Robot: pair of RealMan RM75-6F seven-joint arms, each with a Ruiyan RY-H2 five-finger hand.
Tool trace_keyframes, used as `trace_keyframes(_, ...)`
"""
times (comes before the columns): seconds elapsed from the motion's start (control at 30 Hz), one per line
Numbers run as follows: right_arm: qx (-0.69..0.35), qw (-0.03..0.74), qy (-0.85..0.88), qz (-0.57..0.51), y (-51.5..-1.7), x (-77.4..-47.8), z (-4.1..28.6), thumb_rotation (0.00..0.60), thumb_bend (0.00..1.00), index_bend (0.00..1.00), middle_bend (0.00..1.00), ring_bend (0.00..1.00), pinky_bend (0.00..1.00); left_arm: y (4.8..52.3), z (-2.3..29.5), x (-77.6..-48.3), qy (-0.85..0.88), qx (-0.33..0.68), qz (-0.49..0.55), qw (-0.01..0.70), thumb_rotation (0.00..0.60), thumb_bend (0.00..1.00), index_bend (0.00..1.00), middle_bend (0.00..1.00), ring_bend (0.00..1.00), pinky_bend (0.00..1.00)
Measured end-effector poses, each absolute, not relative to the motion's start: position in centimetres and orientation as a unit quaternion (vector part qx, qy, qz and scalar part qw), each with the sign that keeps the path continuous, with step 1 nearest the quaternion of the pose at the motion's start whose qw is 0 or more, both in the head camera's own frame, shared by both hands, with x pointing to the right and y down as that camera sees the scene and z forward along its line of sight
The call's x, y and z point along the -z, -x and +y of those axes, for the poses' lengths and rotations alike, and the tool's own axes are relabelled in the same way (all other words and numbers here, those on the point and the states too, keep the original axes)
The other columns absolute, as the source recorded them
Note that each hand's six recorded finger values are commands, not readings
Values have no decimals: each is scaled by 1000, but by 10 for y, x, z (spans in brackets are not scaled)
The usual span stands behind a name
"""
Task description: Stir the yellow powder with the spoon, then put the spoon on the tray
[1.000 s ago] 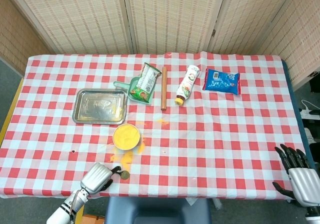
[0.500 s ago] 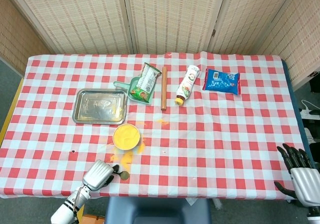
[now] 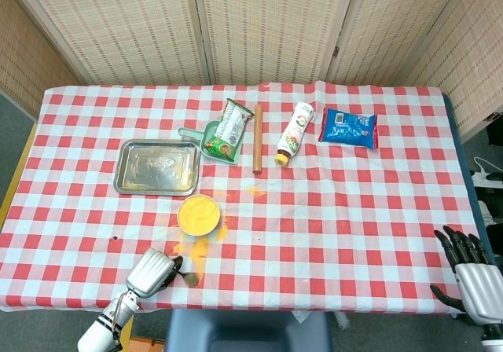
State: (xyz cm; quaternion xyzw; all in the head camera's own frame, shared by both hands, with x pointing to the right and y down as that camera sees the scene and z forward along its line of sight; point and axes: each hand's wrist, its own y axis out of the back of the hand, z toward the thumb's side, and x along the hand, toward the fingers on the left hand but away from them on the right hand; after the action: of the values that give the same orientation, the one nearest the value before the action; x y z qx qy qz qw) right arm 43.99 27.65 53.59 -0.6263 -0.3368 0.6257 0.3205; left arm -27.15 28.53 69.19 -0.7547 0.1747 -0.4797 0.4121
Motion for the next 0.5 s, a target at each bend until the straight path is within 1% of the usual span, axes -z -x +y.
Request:
trace_keyframes(0.2,-625,320,628,-336,-439,-536,277,600,116,0,0,0,0,277,275,-678,744,472,215,422,600,462,724,1000,1000,1000)
trace_keyframes(0.3,-625,320,628,-336,-439,-536,277,600,116,0,0,0,0,280,267,-670,736,468,239,427,600,474,777,1000,1000,1000)
trace_keyframes(0.4,-626,318,628,-335,-440,-537,277,600,116,0,0,0,0,287,248,-657,712,466,282,443,600,499,805,1000,1000,1000)
trace_keyframes(0.5,-628,317,627,-335,-441,-538,276,600,116,0,0,0,0,293,218,-643,673,466,337,465,600,523,824,1000,1000,1000)
